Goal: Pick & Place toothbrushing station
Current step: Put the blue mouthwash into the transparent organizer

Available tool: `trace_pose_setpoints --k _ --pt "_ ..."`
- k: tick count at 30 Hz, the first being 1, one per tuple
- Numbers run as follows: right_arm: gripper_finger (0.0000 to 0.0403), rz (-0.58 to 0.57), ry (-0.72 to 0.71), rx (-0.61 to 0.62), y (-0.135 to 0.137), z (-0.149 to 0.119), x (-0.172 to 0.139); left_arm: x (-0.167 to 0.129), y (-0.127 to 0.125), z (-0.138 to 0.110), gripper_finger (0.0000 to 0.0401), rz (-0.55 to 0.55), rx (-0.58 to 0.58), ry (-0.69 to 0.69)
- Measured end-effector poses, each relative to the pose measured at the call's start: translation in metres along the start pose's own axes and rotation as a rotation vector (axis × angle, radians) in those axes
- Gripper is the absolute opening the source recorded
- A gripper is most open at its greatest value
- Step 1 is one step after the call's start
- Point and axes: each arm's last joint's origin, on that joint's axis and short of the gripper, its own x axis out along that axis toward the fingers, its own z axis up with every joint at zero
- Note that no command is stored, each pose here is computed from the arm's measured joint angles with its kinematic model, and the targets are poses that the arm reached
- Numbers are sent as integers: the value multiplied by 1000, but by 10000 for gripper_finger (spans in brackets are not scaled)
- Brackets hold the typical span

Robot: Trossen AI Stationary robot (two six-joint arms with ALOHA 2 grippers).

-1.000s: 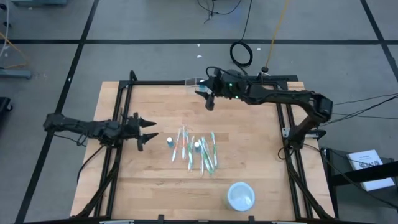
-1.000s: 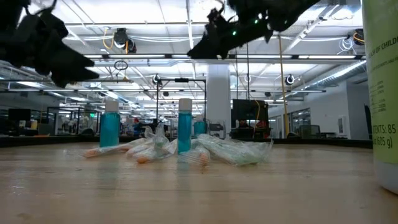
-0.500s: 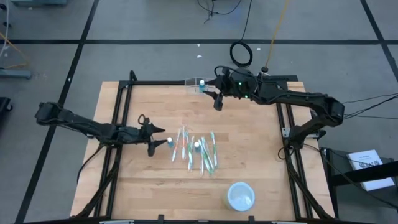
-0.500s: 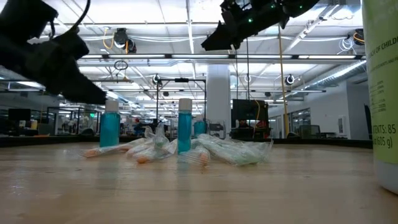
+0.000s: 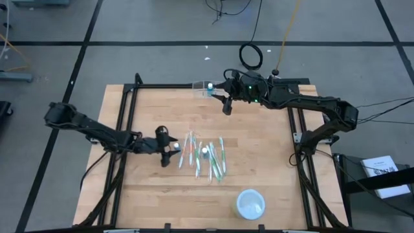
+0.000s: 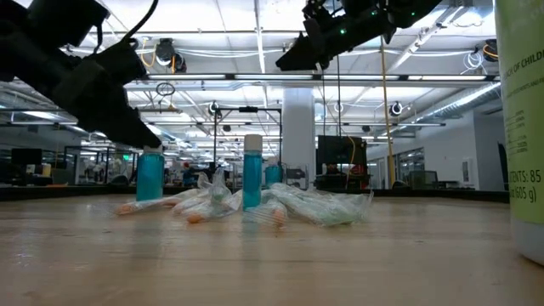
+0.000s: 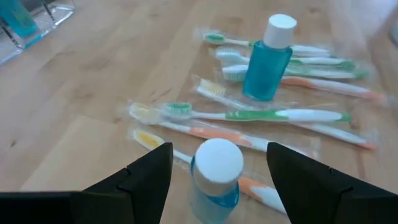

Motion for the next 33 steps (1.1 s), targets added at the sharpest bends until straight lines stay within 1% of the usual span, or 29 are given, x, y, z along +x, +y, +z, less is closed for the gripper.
trace_pose_setpoints --k 7,15,25,28,33 --pt "183 2 -5 0 0 0 0 3 -2 6 266 38 11 -15" --pt "183 -3 -11 0 -2 3 -5 2 0 -1 266 57 -3 59" --pt "183 -8 -16 0 -3 5 -6 2 0 -1 263 55 -9 56" --pt "183 -8 -18 0 -3 5 -7 2 -1 0 244 35 -13 52" --pt "183 -8 -17 0 -3 5 -6 2 -4 2 190 -35 -19 46"
